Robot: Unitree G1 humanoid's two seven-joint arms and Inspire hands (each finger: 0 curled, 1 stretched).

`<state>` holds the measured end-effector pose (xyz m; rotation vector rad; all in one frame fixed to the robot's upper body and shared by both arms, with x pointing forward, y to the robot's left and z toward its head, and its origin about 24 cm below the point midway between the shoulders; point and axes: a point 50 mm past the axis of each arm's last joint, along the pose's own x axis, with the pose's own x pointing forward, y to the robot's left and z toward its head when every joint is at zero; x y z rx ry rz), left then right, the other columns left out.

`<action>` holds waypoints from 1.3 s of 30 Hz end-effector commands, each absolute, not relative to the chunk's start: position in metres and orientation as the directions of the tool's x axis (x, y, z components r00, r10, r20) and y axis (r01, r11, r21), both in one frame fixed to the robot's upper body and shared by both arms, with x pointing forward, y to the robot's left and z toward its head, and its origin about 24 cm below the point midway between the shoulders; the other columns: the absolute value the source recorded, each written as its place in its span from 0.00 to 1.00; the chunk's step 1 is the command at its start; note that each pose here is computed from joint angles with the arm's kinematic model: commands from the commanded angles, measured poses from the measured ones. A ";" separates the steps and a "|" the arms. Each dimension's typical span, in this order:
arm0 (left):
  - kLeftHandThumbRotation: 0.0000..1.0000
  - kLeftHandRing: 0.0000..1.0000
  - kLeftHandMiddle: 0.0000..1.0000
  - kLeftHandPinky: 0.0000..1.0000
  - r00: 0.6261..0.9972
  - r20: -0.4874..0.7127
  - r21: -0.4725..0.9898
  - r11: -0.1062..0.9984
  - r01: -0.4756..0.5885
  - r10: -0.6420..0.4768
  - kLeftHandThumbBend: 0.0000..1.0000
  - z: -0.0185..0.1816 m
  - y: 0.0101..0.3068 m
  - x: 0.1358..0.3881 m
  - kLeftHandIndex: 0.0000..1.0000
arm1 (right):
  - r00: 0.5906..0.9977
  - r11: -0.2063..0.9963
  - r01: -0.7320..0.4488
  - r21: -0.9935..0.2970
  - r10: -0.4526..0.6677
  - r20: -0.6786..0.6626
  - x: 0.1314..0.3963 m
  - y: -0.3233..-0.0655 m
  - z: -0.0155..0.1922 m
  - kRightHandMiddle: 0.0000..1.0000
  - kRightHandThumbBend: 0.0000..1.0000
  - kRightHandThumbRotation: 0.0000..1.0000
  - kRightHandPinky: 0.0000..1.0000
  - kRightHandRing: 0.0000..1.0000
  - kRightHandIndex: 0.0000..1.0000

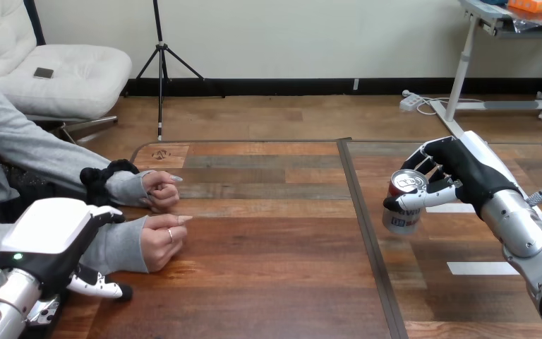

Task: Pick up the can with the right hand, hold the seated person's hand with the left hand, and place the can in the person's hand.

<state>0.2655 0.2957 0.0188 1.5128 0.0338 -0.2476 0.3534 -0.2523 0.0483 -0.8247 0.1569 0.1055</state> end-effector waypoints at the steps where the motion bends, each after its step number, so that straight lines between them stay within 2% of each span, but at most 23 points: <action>1: 0.28 0.74 0.77 0.69 0.984 -0.108 0.992 0.049 0.116 -0.140 1.00 0.041 0.300 0.283 0.75 | 0.997 0.688 -0.081 -0.722 0.049 -0.065 0.364 -0.249 0.073 0.43 0.78 0.00 0.35 0.39 0.44; 21: 0.03 0.71 0.74 0.62 0.974 -0.187 0.972 0.122 0.203 -0.132 0.90 0.042 0.299 0.286 0.73 | 0.997 0.695 -0.078 -0.715 0.045 -0.065 0.364 -0.250 0.073 0.43 0.78 0.00 0.36 0.39 0.44; 39: 0.00 0.64 0.67 0.55 0.971 -0.205 0.960 0.170 0.224 -0.121 0.87 0.043 0.297 0.289 0.67 | 0.997 0.698 -0.079 -0.712 0.045 -0.067 0.364 -0.250 0.074 0.43 0.77 0.00 0.36 0.39 0.44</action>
